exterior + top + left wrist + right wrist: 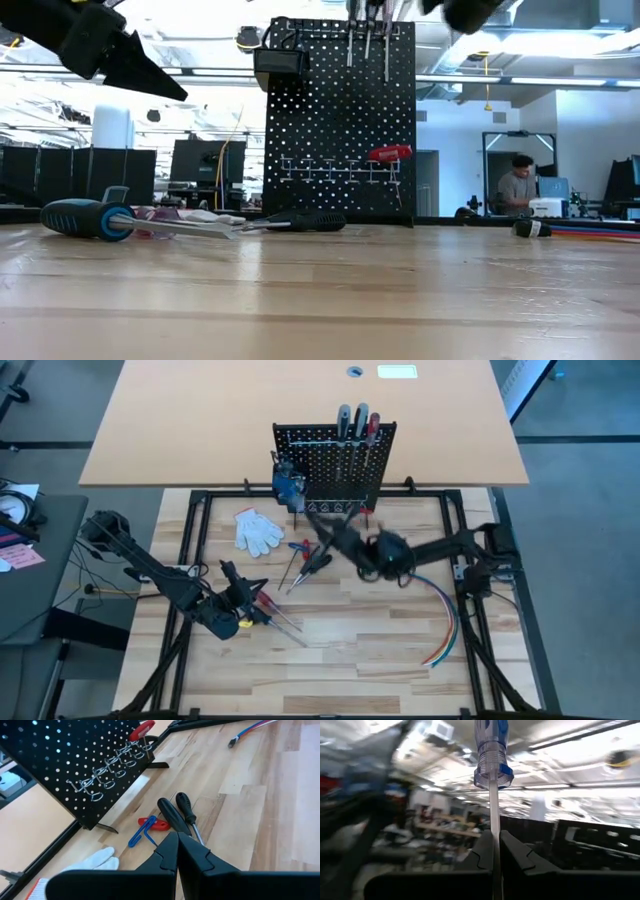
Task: Hang tools onto peg board
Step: Hang the transparent blue screwdriver on the peg board
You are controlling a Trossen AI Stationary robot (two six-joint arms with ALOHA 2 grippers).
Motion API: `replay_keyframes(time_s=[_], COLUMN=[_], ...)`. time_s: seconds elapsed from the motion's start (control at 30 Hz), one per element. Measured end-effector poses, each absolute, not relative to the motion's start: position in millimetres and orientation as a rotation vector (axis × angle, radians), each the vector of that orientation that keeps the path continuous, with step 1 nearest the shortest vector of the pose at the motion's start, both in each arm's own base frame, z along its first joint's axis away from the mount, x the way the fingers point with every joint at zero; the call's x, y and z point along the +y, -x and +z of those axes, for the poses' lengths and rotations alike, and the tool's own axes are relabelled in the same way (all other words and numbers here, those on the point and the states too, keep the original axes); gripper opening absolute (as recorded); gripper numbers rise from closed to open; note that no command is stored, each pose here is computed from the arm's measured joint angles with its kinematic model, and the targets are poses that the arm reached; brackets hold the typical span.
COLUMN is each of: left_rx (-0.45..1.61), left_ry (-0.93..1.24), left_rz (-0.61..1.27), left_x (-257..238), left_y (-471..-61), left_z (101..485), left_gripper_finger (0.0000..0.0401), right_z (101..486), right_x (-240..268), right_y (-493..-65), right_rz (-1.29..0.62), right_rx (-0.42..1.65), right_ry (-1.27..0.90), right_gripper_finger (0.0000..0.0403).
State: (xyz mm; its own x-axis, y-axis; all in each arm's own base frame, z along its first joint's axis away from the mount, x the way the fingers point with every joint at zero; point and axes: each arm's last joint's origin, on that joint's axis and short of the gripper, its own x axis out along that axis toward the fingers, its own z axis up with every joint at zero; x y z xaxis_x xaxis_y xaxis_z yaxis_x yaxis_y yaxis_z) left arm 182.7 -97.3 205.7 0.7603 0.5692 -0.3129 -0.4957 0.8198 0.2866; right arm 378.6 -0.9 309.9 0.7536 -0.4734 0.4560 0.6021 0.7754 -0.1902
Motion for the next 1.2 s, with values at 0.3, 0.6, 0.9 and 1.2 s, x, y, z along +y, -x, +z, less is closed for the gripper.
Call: replay_keyframes(time_s=[0.3,0.6,0.9,1.2], left_rx=[0.396,0.367,0.366,0.37], left_ry=[-0.211,-0.191,-0.189,-0.189], left_rz=[0.569,0.605,0.606,0.605], left_x=[-99.8,-93.9,-93.7,-93.5], left_y=[-182.5,-190.1,-190.3,-190.1], left_z=[207.0,211.4,211.4,210.9], left_gripper_finger=[0.0,0.0,0.0,0.0], right_z=[294.6,284.1,304.4,335.9], right_x=[38.1,27.7,-23.8,-75.6], right_y=[-312.1,-303.0,-313.3,-355.7], right_rz=[-0.404,-0.356,-0.426,-0.55], right_rx=[-0.391,-0.384,-0.467,-0.454], right_ry=[0.283,0.206,0.032,0.089], right_gripper_finger=[0.0016,0.0016,0.0016,0.0016])
